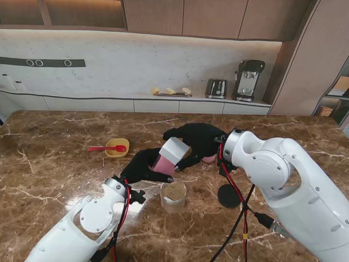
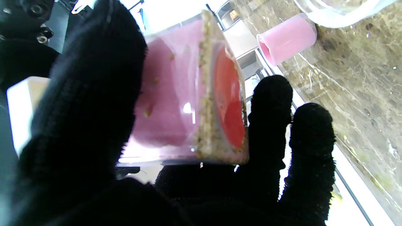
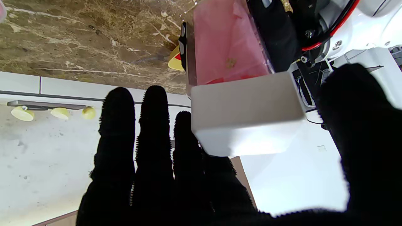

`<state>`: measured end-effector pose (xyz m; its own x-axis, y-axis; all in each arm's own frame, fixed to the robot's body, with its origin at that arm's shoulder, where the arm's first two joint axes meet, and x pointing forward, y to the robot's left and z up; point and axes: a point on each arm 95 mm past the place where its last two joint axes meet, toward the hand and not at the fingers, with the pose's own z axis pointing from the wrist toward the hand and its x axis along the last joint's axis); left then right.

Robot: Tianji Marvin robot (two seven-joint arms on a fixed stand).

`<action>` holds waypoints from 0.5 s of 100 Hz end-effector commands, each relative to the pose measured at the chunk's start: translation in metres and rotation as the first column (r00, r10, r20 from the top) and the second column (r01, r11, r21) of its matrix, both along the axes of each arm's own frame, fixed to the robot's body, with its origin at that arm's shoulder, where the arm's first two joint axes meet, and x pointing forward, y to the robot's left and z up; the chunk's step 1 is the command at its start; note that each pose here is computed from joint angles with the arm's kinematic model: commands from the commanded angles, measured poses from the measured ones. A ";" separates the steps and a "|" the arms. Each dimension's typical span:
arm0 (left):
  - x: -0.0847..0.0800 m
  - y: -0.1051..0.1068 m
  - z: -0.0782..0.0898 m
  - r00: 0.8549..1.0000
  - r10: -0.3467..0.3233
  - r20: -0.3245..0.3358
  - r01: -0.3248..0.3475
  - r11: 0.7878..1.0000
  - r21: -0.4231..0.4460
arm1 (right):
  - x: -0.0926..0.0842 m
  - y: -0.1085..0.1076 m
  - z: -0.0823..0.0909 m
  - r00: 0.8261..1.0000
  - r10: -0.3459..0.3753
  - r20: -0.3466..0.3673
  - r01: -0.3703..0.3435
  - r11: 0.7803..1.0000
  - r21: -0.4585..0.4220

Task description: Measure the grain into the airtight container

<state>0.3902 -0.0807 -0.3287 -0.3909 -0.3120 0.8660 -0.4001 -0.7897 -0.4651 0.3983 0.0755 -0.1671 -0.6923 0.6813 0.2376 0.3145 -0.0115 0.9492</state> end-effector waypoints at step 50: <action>0.000 -0.003 -0.002 1.000 0.009 0.005 -0.009 1.000 0.000 | 0.003 0.015 -0.014 0.994 0.057 0.092 -0.067 0.992 0.109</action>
<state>0.3901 -0.0811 -0.3320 -0.3917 -0.3244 0.8610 -0.3916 -0.7881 -0.4750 0.4023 0.0918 -0.1749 -0.7452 0.6245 0.2337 0.1958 -0.1302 0.9720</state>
